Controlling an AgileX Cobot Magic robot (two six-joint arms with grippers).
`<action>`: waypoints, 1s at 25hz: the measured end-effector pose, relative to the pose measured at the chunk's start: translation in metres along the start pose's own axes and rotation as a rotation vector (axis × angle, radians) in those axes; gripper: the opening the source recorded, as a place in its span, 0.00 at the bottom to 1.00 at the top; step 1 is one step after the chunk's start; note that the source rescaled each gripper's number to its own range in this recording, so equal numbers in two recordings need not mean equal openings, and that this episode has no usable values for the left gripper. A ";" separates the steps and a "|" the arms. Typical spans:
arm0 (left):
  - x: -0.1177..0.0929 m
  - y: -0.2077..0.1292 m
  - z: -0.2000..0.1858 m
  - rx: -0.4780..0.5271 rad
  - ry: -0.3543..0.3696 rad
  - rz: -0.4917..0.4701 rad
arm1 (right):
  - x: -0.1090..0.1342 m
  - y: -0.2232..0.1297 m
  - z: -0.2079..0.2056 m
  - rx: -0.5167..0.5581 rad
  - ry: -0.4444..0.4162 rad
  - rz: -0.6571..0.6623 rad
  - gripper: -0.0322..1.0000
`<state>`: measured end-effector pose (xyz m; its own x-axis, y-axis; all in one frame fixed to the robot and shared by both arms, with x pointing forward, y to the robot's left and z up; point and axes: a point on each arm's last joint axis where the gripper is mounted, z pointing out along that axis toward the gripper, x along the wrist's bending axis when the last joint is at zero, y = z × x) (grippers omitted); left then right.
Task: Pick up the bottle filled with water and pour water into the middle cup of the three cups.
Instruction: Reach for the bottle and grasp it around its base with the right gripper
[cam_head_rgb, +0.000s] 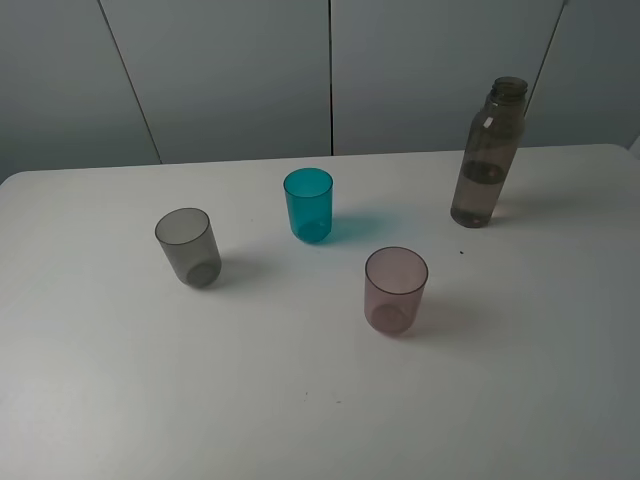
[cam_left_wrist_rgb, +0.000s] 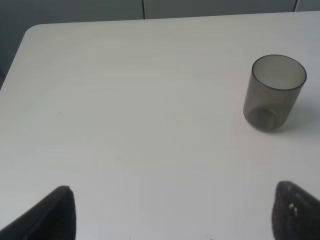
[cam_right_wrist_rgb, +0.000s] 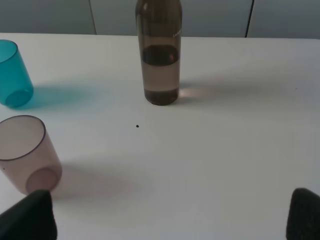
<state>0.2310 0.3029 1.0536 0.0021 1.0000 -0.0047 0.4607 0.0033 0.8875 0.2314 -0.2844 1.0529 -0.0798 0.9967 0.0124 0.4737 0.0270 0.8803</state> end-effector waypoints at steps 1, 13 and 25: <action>0.000 0.000 0.000 0.000 0.000 0.000 | 0.000 0.000 0.000 0.000 0.000 0.000 1.00; 0.000 0.000 0.000 0.000 0.000 0.000 | 0.000 0.000 0.000 0.000 0.000 0.005 1.00; 0.000 0.000 0.000 0.000 0.000 0.000 | 0.000 0.000 0.000 0.000 0.000 0.005 1.00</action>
<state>0.2310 0.3029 1.0536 0.0021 1.0000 -0.0047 0.4607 0.0033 0.8875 0.2314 -0.2844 1.0529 -0.0774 0.9969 0.0169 0.4741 0.0219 0.8802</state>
